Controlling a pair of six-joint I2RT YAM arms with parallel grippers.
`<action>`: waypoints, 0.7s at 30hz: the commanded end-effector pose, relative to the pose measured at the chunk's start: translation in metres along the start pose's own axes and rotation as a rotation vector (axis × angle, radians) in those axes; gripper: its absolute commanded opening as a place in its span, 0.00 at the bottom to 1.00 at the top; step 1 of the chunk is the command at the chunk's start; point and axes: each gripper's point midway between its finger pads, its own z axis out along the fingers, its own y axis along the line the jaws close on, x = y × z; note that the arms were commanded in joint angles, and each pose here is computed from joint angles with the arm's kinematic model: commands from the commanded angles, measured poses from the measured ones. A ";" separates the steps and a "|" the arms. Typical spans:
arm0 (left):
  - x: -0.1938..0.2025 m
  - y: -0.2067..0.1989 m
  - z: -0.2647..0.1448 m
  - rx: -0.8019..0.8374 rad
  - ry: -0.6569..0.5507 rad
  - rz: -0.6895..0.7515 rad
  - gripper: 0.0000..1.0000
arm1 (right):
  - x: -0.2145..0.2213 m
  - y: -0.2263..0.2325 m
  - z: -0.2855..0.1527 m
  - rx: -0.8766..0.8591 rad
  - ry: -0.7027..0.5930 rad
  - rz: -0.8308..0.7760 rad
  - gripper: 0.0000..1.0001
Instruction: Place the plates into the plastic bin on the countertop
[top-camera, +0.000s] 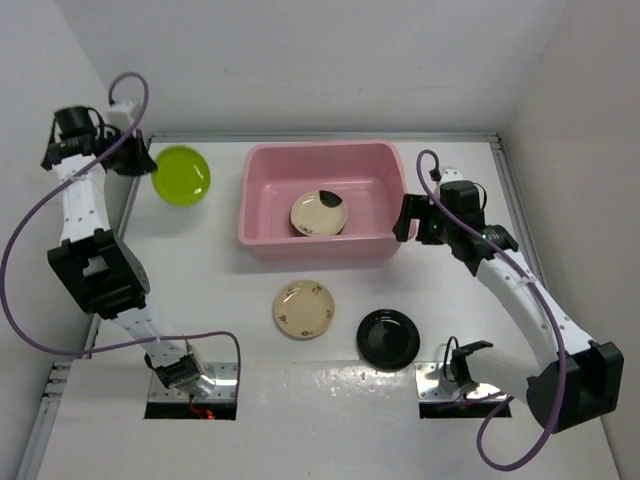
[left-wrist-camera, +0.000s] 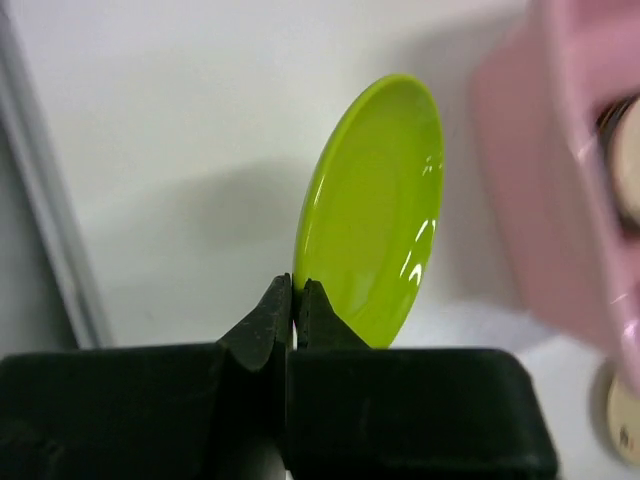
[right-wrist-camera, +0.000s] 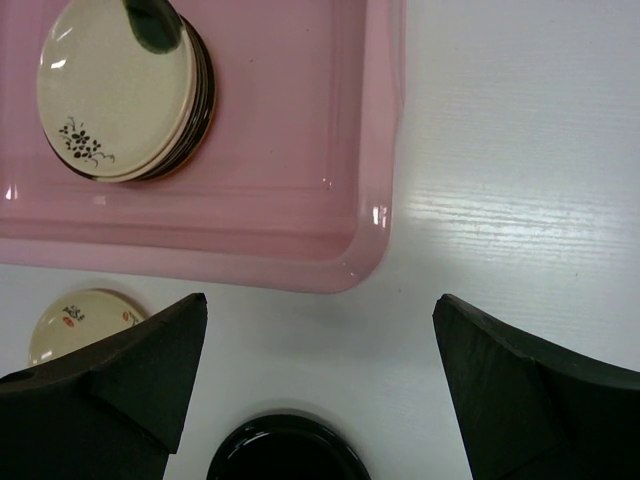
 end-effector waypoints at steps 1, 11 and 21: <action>-0.098 -0.049 -0.055 0.090 -0.290 0.034 0.00 | -0.013 0.000 -0.002 -0.009 -0.035 0.030 0.93; -0.101 -0.223 0.032 0.449 -0.155 0.143 0.00 | 0.055 -0.034 -0.018 0.054 0.125 0.170 0.94; -0.050 -0.306 0.140 0.469 0.018 0.260 0.00 | 0.140 -0.039 -0.027 0.090 0.314 0.320 0.94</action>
